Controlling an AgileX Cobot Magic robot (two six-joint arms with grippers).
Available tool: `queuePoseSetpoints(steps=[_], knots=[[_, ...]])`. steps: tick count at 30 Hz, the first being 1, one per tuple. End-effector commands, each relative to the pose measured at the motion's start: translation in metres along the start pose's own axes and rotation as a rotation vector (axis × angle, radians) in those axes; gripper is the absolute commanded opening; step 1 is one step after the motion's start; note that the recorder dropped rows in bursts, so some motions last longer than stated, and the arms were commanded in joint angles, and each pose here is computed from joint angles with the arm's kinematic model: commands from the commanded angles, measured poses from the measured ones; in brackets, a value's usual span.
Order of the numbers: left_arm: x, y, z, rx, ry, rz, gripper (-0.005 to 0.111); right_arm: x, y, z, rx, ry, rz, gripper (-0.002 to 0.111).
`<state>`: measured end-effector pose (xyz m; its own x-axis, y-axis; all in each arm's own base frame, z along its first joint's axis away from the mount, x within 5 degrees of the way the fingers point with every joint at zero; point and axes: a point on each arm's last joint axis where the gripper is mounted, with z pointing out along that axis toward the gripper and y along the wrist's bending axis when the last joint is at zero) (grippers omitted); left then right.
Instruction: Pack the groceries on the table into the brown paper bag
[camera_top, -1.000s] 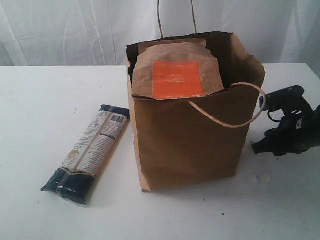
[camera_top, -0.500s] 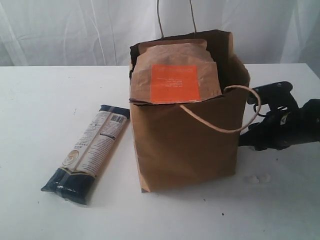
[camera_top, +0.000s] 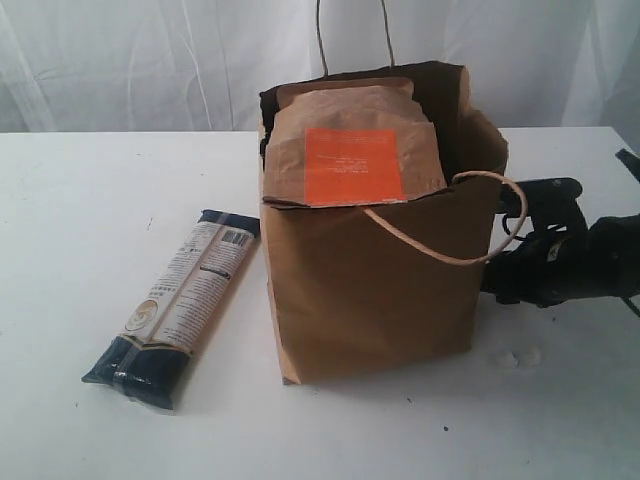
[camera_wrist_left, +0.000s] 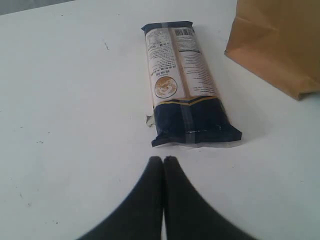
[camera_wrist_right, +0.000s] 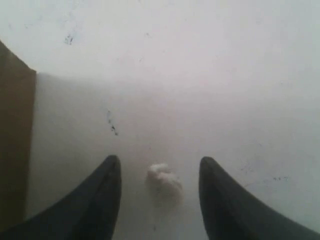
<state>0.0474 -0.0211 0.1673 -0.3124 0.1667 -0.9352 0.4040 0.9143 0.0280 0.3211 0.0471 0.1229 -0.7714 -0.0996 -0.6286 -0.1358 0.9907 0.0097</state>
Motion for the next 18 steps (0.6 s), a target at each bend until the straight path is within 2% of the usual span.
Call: queuePoseSetpoints(steps=[1,9,15,18], knots=[[0.001,0.0,0.0,0.001,0.002,-0.004,0.0,0.001,0.002,0.005,-0.004,-0.008,0.016,0.046],[0.001,0.0,0.0,0.001,0.002,-0.004,0.0,0.005,0.002,0.012,-0.005,-0.007,0.017,0.044],[0.001,0.0,0.0,0.001,0.002,-0.004,0.0,0.009,0.001,0.015,-0.002,0.019,0.018,0.015],[0.001,0.0,0.0,0.001,0.002,-0.004,0.0,0.008,0.001,0.014,-0.002,0.019,0.041,0.008]])
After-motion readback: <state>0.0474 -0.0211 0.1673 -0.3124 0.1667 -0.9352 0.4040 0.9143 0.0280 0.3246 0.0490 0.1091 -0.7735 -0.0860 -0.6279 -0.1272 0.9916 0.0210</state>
